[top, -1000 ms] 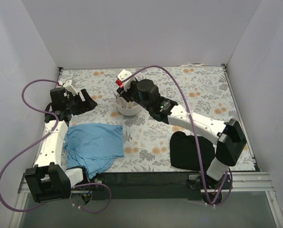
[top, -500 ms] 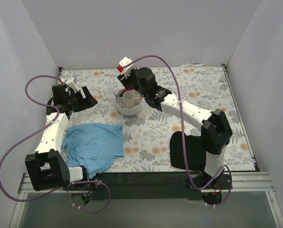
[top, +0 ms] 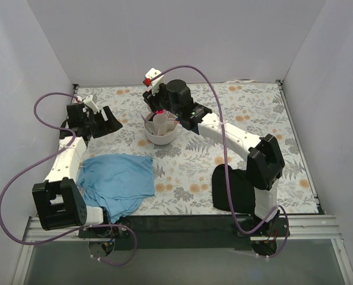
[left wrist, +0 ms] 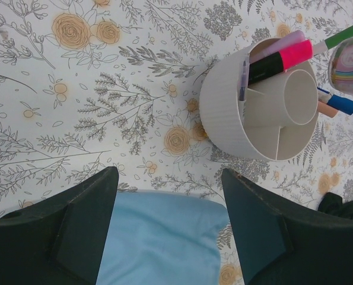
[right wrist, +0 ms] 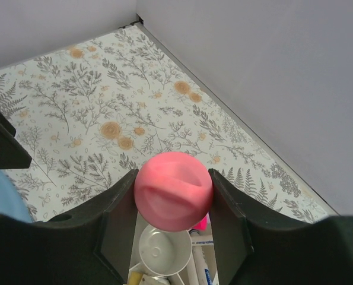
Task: Sort the stationery into containers
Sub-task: Place the stationery in the storage box.
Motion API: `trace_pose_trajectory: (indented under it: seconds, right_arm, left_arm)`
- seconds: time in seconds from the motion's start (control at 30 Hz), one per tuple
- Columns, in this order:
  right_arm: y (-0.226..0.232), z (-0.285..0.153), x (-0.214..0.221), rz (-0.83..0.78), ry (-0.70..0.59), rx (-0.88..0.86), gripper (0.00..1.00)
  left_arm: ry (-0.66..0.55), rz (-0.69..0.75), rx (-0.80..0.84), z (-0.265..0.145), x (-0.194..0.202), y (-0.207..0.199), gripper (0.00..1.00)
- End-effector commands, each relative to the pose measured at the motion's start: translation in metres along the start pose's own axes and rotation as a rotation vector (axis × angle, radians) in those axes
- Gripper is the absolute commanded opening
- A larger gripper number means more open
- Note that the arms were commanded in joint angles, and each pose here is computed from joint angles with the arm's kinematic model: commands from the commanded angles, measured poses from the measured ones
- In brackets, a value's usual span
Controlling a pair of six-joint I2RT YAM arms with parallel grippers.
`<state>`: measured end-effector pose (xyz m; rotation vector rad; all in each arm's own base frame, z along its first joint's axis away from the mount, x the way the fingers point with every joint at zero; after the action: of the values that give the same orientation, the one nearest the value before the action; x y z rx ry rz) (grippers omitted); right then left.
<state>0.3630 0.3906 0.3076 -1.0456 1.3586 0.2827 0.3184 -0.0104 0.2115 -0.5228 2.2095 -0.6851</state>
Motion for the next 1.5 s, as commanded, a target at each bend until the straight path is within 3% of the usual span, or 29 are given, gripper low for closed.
trace_pose_trajectory:
  seconds: [0.0, 1.27, 1.37, 1.4, 1.47]
  right_arm:
    - [-0.015, 0.004, -0.020, 0.006, -0.062, 0.009, 0.01]
    - [-0.005, 0.008, 0.030, 0.071, 0.109, -0.086, 0.01]
    - [-0.006, 0.007, 0.030, 0.071, 0.116, -0.078, 0.24]
    - [-0.007, 0.007, 0.031, 0.073, 0.118, -0.075, 0.47]
    - [-0.007, 0.006, 0.029, 0.074, 0.118, -0.077, 0.67]
  left_arm:
    - [-0.030, 0.020, 0.044, -0.004, -0.012, -0.012, 0.70]
    - [-0.007, 0.019, 0.038, 0.003, -0.013, -0.009, 0.69]
    - [-0.008, 0.021, 0.038, 0.003, -0.013, -0.009, 0.69]
    - [-0.007, 0.022, 0.041, 0.004, -0.013, -0.010, 0.69]
    - [-0.006, 0.020, 0.042, 0.004, -0.014, -0.010, 0.69]
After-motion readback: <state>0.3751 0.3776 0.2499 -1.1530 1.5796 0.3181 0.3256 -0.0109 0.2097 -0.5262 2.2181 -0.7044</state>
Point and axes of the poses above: each gripper's point midway between its finger pads, its own z axis out along the fingers, its own y axis along the line the jaws close on, x = y × z, the point moved 7 cm from there along -z, back along the fingers, and after that the axes turned 15 degrees about -z, right-handed, at the moved point
